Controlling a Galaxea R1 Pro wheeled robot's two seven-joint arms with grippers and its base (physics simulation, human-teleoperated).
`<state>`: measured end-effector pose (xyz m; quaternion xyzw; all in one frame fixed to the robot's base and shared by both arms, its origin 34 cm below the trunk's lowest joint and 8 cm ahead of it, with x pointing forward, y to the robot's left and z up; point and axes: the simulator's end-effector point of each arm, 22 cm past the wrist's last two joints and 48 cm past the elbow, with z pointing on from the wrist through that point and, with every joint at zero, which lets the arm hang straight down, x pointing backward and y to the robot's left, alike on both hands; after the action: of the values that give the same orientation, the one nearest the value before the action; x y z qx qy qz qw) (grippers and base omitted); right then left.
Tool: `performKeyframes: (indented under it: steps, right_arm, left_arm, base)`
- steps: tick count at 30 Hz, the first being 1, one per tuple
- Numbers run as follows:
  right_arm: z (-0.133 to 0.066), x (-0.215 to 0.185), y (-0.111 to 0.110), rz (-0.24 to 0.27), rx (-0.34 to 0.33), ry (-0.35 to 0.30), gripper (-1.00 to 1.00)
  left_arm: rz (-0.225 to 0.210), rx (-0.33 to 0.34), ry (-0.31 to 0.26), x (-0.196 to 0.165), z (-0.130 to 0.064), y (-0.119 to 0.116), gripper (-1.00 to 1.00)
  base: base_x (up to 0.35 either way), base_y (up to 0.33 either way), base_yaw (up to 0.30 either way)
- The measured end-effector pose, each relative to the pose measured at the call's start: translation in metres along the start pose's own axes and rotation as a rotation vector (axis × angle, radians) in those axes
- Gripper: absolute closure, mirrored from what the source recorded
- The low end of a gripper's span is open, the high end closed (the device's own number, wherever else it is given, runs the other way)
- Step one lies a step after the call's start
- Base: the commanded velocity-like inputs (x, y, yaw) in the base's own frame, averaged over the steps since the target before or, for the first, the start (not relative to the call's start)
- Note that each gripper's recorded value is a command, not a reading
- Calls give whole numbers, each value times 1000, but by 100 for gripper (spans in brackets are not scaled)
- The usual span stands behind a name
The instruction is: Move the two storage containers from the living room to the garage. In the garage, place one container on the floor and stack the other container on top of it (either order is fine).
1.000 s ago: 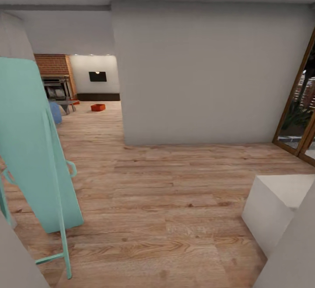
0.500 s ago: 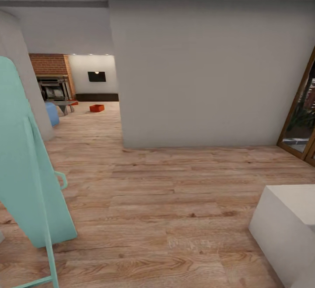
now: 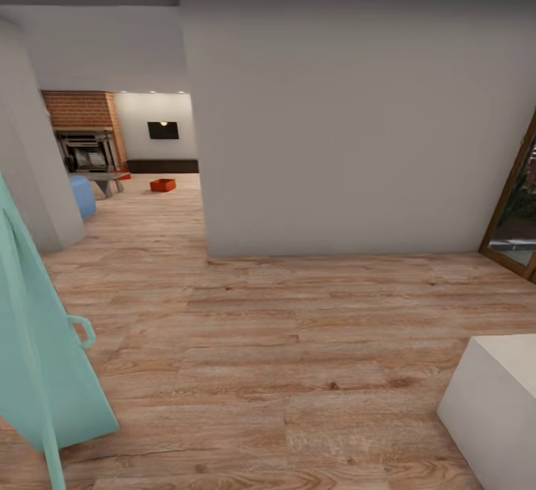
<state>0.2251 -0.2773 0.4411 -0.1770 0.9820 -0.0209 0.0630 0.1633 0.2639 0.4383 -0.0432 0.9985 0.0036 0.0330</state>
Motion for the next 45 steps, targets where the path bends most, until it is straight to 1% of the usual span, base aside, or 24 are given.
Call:
performKeyframes:
  steps: [45]
  right_arm:
    - [0, -1, 3, 3, -4, -2, -100]
  left_arm:
    - [0, -2, 0, 0, 0, 1, -100]
  base:
    - [322, 0, 0]
